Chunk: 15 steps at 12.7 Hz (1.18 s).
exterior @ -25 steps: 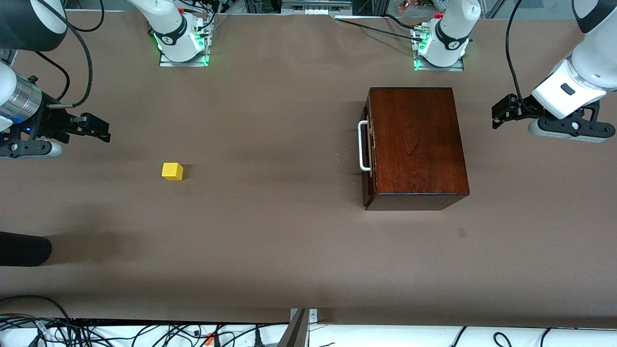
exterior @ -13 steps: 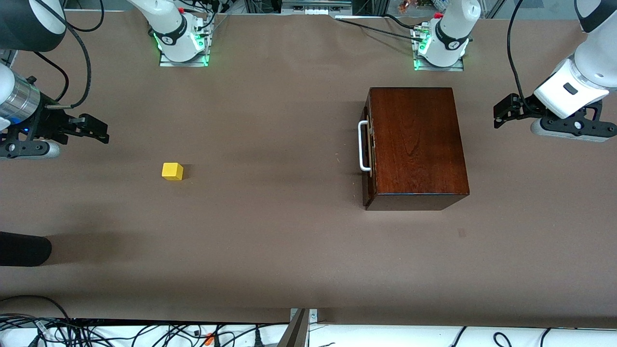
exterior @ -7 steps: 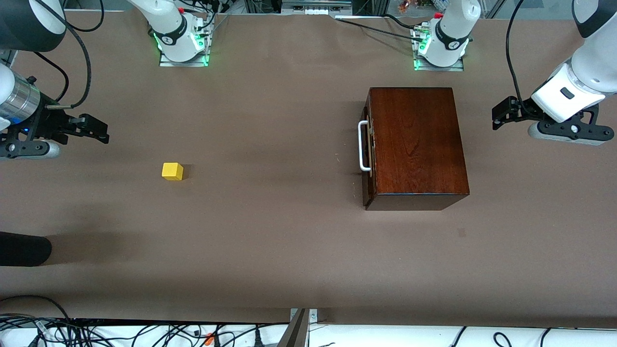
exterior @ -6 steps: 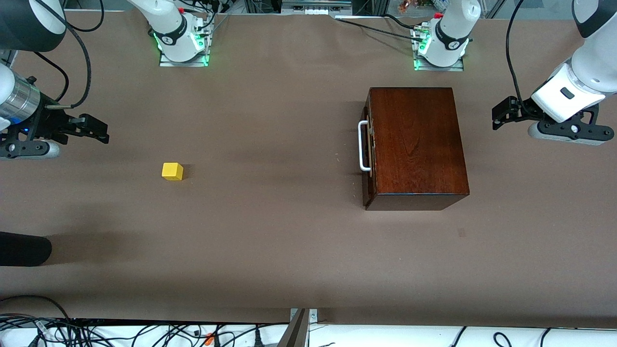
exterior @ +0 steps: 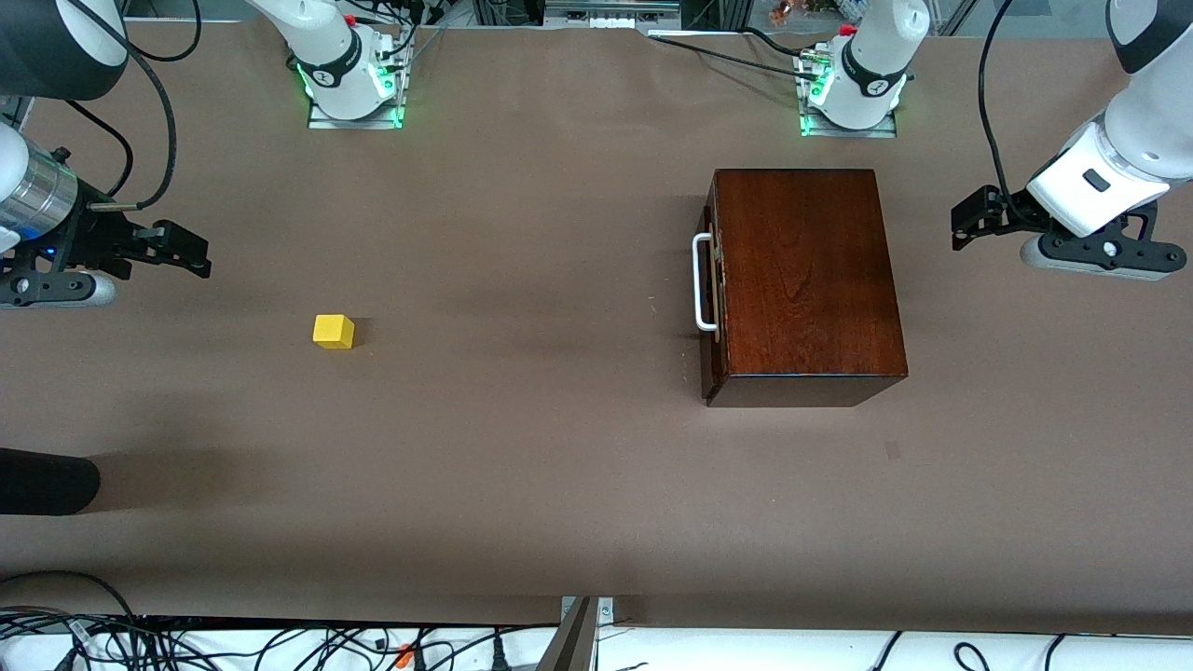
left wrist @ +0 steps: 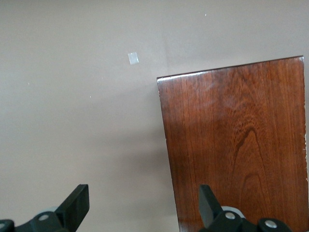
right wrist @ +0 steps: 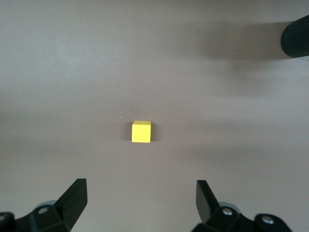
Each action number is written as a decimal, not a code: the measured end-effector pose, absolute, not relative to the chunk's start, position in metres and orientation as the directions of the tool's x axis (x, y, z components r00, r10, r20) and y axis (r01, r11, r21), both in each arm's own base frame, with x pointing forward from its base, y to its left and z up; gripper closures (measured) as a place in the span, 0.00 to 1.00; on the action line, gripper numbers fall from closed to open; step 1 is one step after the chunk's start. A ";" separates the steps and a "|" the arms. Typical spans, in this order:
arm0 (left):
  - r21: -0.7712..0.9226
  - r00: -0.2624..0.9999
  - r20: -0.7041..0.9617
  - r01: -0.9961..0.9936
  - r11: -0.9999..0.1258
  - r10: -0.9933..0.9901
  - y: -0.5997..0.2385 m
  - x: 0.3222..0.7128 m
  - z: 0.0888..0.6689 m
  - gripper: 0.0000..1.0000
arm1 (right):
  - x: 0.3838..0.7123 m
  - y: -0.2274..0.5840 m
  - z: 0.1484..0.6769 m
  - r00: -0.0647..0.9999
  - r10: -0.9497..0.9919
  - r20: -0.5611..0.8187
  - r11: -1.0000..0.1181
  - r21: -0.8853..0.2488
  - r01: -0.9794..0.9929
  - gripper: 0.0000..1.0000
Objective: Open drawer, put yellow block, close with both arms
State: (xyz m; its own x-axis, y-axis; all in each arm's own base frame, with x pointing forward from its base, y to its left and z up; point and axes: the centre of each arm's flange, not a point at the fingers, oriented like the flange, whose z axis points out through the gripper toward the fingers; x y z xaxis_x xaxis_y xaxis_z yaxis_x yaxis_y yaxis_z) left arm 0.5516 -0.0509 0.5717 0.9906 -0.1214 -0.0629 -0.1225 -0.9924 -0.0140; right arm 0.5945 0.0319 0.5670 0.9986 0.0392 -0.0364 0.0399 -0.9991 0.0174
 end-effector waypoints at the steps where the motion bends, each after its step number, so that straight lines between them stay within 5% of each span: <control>1: -0.010 0.989 -0.086 -0.124 -0.992 -0.122 -0.052 0.550 0.569 0.00 | 0.595 0.032 0.567 0.999 0.039 -0.036 -0.999 0.017 0.040 0.00; 7: 0.095 0.973 -0.142 -0.169 -0.981 -0.181 -0.096 0.546 0.552 0.00 | 0.595 0.032 0.567 0.999 0.039 -0.036 -0.999 0.017 0.040 0.00; 15: 0.085 0.967 -0.205 -0.136 -0.987 -0.151 -0.278 0.539 0.518 0.00 | 0.598 0.033 0.569 0.999 0.041 -0.007 -0.999 0.017 0.041 0.00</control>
